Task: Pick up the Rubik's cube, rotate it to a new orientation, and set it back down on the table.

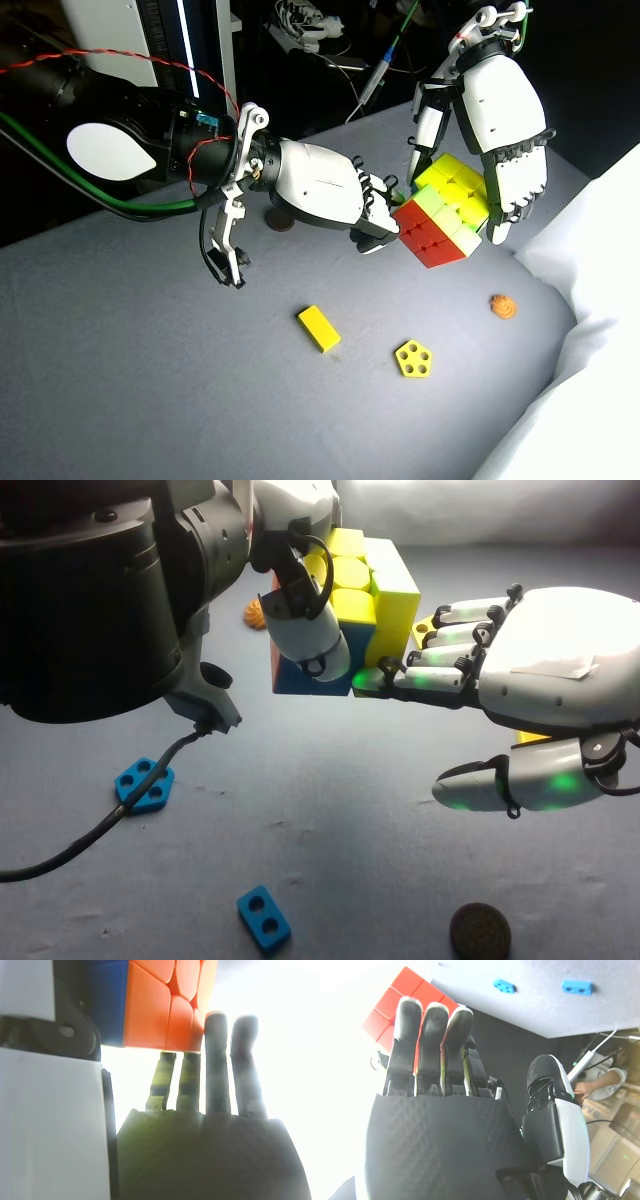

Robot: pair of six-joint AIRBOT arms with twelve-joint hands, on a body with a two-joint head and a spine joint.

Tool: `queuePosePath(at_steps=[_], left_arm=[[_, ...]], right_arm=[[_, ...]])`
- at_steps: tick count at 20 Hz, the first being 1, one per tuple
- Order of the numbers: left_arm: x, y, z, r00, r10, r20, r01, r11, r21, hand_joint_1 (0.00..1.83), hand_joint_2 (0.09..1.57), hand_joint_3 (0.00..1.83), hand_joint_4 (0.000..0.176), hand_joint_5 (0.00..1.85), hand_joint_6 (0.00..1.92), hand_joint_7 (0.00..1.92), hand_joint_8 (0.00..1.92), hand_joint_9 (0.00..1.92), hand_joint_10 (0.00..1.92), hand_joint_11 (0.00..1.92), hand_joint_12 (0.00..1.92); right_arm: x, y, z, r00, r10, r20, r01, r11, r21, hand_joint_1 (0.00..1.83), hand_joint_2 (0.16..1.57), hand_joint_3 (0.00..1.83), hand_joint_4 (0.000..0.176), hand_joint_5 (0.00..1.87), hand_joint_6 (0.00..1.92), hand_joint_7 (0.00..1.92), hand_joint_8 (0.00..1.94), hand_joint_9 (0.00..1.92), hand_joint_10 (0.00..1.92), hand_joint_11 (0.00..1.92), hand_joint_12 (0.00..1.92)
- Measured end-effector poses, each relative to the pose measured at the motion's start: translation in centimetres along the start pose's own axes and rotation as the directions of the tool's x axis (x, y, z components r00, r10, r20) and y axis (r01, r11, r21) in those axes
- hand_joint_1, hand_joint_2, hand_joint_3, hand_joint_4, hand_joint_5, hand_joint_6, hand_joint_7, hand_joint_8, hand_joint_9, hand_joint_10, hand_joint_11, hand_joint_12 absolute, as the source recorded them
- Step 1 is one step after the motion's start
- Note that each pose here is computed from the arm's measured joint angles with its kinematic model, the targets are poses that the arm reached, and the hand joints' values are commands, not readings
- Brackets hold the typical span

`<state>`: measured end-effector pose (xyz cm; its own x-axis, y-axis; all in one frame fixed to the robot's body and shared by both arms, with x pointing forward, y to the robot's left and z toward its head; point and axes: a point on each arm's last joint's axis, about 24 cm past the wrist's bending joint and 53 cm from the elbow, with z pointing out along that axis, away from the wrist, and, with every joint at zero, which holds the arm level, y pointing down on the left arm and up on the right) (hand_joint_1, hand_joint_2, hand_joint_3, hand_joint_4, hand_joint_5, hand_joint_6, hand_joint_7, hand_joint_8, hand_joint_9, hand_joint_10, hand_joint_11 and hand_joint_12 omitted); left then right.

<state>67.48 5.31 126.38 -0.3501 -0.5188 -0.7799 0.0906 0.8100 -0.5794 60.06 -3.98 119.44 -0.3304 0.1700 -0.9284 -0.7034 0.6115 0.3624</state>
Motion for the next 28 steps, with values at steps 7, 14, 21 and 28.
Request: queuePosePath(at_steps=[7, 14, 21, 28], left_arm=[[0.0, 0.0, 0.0, 1.0, -0.002, 0.001, 0.002, 1.0, -0.001, 1.03, 1.4, 0.0, 0.001, 0.52, 1.65, 0.49, 1.85, 0.31, 1.91, 0.26, 1.92], [-0.1, 0.0, 0.0, 1.0, -0.007, 0.002, 0.007, 1.0, 0.001, 1.03, 1.4, 0.0, 0.006, 0.51, 1.66, 0.49, 1.84, 0.32, 1.88, 0.27, 1.92], [-0.3, -0.1, 0.0, 0.9999, 0.0, 0.01, 0.0, 1.0, 0.005, 1.02, 1.41, 0.0, 0.001, 0.51, 1.66, 0.46, 1.87, 0.29, 1.9, 0.24, 1.92], [0.1, -0.2, 0.0, 0.9999, -0.015, -0.005, 0.015, 0.9999, 0.006, 1.04, 1.39, 0.0, 0.001, 0.53, 1.63, 0.5, 1.84, 0.33, 1.89, 0.27, 1.92]], right_arm=[[0.1, -0.3, 0.5, 1.0, -0.001, 0.001, 0.001, 1.0, 0.004, 0.0, 1.27, 0.0, 0.0, 0.07, 0.01, 0.24, 1.77, 0.25, 1.92, 0.21, 1.92], [0.4, -0.8, 1.2, 1.0, -0.005, -0.009, 0.005, 1.0, 0.013, 0.0, 1.27, 0.0, 0.0, 0.06, 0.0, 0.21, 1.76, 0.23, 1.92, 0.18, 1.92], [0.4, -1.3, 1.6, 1.0, 0.009, -0.007, -0.009, 1.0, 0.023, 0.0, 1.27, 0.0, 0.0, 0.08, 0.01, 0.26, 1.73, 0.23, 1.92, 0.16, 1.92], [1.2, -1.1, 0.9, 0.999, 0.018, -0.028, -0.018, 0.999, 0.028, 0.0, 1.26, 0.0, 0.0, 0.06, 0.0, 0.19, 1.79, 0.2, 1.92, 0.06, 1.92]])
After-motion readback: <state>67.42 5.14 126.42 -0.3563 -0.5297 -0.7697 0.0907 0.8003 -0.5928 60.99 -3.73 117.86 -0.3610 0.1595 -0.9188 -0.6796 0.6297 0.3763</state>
